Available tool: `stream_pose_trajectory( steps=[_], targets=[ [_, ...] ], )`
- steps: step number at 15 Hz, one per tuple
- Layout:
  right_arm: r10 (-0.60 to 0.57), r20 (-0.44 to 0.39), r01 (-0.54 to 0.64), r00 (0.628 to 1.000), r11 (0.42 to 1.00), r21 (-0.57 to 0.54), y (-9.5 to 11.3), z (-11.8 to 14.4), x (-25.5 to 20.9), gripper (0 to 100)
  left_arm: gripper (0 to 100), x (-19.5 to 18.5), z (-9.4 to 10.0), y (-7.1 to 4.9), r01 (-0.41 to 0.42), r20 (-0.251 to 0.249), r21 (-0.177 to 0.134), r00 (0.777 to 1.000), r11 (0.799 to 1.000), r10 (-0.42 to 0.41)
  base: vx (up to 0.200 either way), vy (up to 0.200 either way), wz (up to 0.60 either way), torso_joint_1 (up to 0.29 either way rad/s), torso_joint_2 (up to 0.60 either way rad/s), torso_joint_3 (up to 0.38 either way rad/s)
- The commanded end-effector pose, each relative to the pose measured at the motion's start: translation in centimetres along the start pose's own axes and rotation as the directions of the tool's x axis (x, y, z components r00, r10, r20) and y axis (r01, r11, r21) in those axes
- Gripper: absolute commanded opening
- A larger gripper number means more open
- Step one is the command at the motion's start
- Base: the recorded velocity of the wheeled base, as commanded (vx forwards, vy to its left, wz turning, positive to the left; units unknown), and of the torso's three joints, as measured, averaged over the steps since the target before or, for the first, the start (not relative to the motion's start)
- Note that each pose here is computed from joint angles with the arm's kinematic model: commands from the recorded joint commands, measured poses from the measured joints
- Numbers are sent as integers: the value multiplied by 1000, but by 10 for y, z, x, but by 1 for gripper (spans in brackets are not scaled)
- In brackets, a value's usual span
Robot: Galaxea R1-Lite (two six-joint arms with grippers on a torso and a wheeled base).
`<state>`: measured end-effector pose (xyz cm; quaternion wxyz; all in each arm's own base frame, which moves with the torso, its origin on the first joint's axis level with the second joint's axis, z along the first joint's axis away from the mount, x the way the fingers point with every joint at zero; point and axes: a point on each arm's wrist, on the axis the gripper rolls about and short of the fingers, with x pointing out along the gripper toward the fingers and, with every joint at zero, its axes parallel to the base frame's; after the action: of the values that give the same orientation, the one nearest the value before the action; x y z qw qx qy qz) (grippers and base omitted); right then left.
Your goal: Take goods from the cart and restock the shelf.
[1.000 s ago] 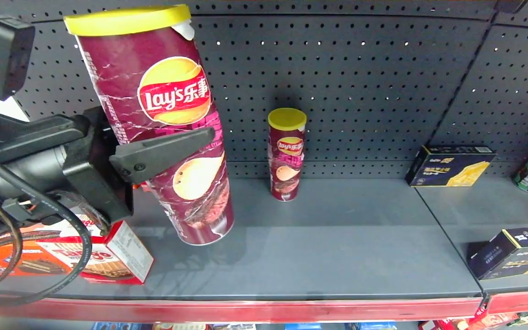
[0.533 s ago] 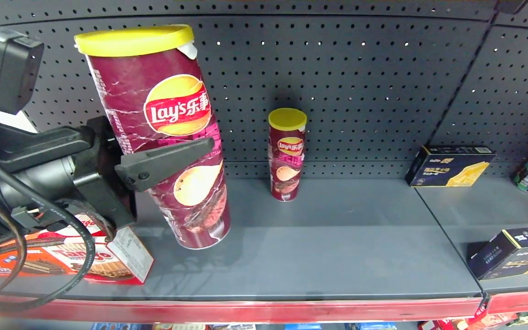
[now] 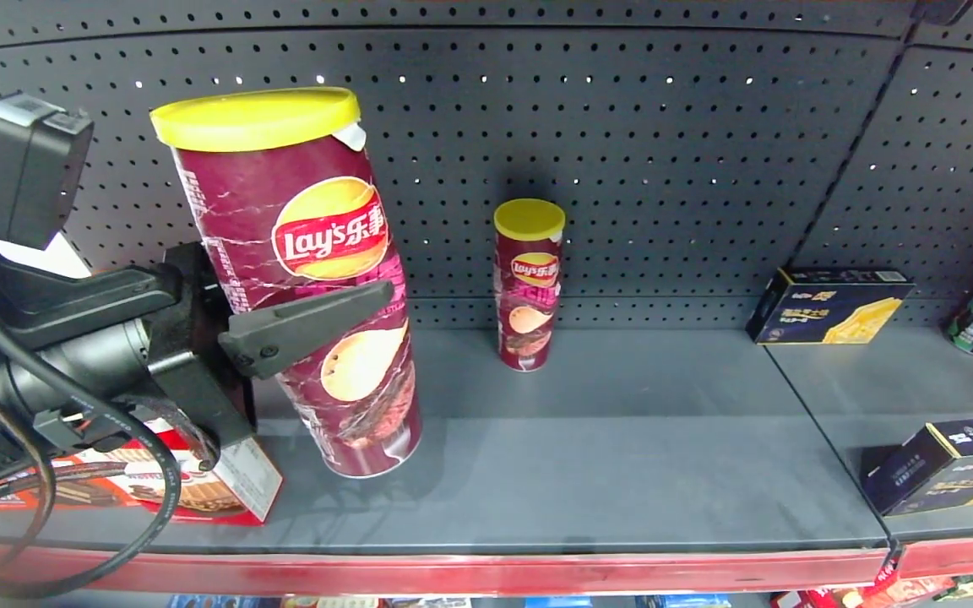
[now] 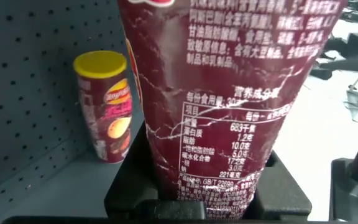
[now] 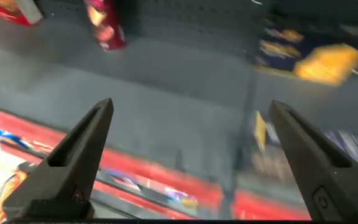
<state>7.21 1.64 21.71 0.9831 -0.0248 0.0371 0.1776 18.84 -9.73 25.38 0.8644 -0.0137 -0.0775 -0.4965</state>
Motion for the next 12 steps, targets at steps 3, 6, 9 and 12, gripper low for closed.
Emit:
stream_pose_trajectory(
  steps=[3,6,9,12],
  targets=[
    [240,-5,-240,971,971,-27,-12,13,114,100,0,0,0,1,-3,-2,-5,1000,1000,3,0,0,0,0,0,0],
    [396,-3,-395,918,913,-103,-8,20,152,100,0,0,0,2,-5,-2,-15,1000,1000,5,0,0,0,0,0,0],
    [570,-16,-564,822,809,-167,-2,18,194,100,0,4,3,3,4,9,-34,1000,999,-3,0,0,0,0,0,0],
    [718,25,-698,696,684,-214,0,21,235,100,0,5,8,5,-2,23,-42,1000,999,3,0,0,0,0,0,0]
  ],
)
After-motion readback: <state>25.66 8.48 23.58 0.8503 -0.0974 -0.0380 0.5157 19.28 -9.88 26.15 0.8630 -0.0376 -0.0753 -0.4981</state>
